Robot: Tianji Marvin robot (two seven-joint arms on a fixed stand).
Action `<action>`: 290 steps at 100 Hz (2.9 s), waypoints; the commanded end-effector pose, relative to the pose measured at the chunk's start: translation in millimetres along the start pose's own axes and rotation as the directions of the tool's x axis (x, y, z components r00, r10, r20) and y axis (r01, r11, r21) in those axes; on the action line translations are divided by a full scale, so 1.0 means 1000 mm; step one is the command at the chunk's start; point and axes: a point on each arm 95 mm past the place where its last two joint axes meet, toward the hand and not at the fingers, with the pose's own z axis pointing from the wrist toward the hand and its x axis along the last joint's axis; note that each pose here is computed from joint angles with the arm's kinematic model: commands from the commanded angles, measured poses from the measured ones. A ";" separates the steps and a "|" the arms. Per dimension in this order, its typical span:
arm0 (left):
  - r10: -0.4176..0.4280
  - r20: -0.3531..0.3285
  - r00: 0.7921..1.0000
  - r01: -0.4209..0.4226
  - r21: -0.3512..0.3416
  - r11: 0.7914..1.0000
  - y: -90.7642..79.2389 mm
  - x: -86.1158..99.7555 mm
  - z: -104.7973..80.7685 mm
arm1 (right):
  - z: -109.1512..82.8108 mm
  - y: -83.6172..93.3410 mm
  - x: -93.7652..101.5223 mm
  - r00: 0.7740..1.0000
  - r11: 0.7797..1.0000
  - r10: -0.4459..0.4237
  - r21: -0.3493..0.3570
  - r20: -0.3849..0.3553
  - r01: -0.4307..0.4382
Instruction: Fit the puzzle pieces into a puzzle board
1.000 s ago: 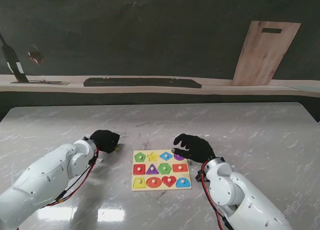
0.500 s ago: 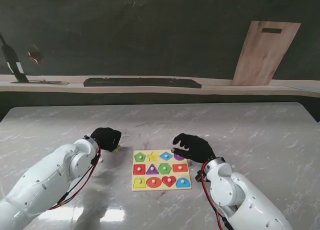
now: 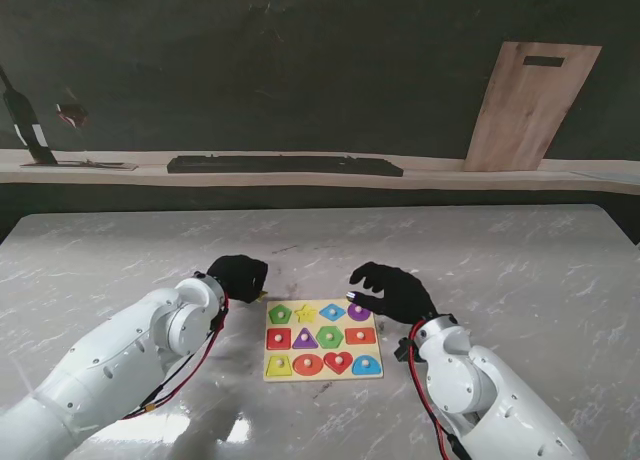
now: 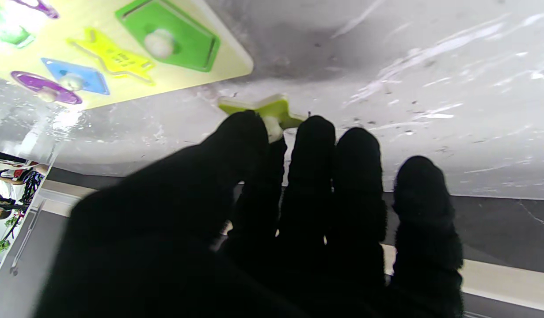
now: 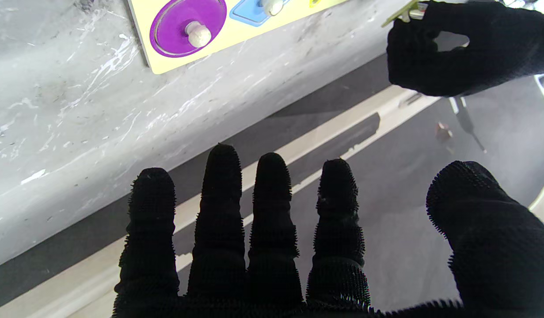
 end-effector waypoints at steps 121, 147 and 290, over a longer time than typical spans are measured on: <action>0.087 -0.073 0.994 -0.084 0.041 0.996 0.017 0.099 0.025 | -0.007 0.007 -0.004 0.997 0.996 0.073 -0.055 0.011 -0.073; 0.098 -0.060 0.993 -0.096 0.035 0.995 0.022 0.102 0.028 | -0.006 0.006 -0.004 0.997 0.996 0.073 -0.054 0.013 -0.072; 0.174 -0.066 0.983 -0.176 -0.032 0.984 0.031 0.103 0.041 | -0.007 0.007 -0.004 0.997 0.996 0.069 -0.058 0.014 -0.069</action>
